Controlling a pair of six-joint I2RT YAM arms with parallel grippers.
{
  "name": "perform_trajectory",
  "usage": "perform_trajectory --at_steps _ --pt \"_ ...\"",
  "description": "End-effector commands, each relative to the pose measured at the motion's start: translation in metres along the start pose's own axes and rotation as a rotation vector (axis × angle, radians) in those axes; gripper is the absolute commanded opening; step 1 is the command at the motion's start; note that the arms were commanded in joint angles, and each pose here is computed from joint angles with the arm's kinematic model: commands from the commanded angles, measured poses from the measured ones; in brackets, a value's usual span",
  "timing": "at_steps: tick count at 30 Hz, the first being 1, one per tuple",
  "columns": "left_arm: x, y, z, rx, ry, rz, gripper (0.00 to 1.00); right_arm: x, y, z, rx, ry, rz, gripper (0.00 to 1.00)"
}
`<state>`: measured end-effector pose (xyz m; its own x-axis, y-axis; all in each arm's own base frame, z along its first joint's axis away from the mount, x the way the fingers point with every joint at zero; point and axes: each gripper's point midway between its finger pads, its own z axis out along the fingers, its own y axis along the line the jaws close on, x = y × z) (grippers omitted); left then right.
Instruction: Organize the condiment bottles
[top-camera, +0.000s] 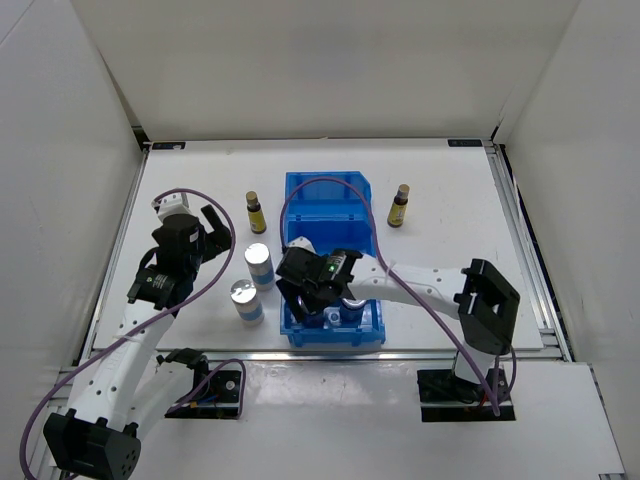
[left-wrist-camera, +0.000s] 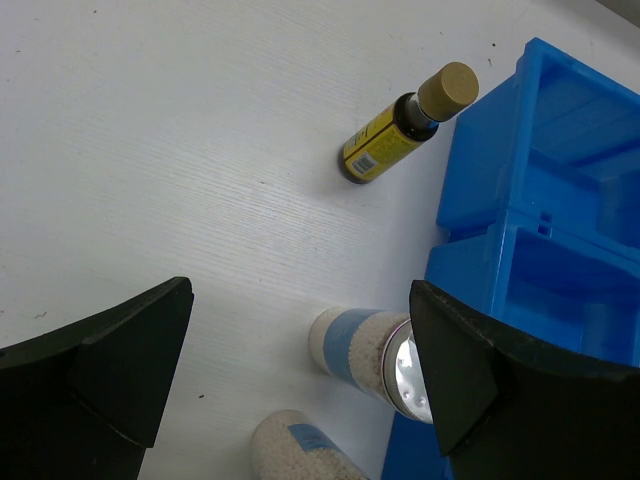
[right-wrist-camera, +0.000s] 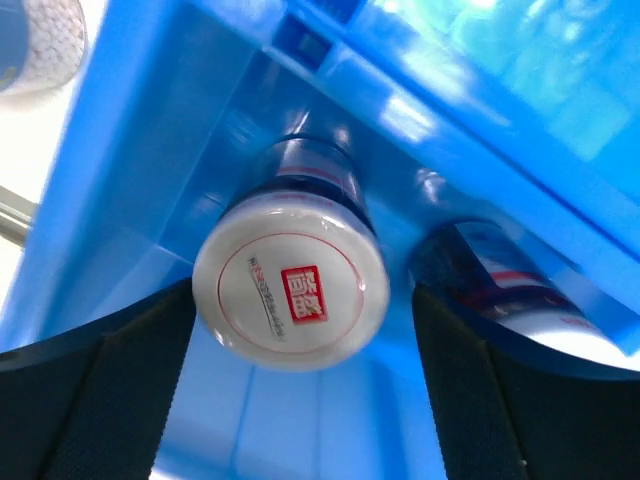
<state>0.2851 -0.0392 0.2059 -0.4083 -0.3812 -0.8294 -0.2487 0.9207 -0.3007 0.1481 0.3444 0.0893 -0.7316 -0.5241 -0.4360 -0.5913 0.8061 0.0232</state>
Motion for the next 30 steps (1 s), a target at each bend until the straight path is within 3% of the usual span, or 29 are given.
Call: perform_trajectory --at_steps 1,4,10,16,21,25,30 --pt "-0.013 -0.005 -0.006 0.014 -0.028 -0.003 1.00 -0.032 0.000 -0.035 0.016 -0.083 -0.003 0.94" --pt "-0.013 -0.005 -0.006 0.014 -0.028 -0.003 1.00 -0.058 -0.003 -0.073 0.013 -0.169 0.008 1.00" --pt "-0.015 0.002 -0.007 -0.021 -0.035 0.018 1.00 -0.104 -0.001 -0.134 -0.042 -0.349 0.002 1.00" --pt "-0.012 -0.006 -0.010 0.034 -0.015 0.047 1.00 -0.125 0.010 -0.118 0.013 -0.295 -0.080 1.00" --pt "0.004 -0.045 -0.014 0.263 0.103 0.167 1.00 -0.131 0.017 -0.113 -0.006 -0.308 -0.089 1.00" --pt "0.007 -0.069 -0.023 0.414 0.124 0.197 1.00 -0.119 -0.003 -0.117 0.051 -0.327 -0.072 1.00" --pt "0.030 -0.082 -0.016 0.498 0.227 0.231 1.00 -0.105 -0.038 -0.160 0.076 -0.412 -0.011 1.00"
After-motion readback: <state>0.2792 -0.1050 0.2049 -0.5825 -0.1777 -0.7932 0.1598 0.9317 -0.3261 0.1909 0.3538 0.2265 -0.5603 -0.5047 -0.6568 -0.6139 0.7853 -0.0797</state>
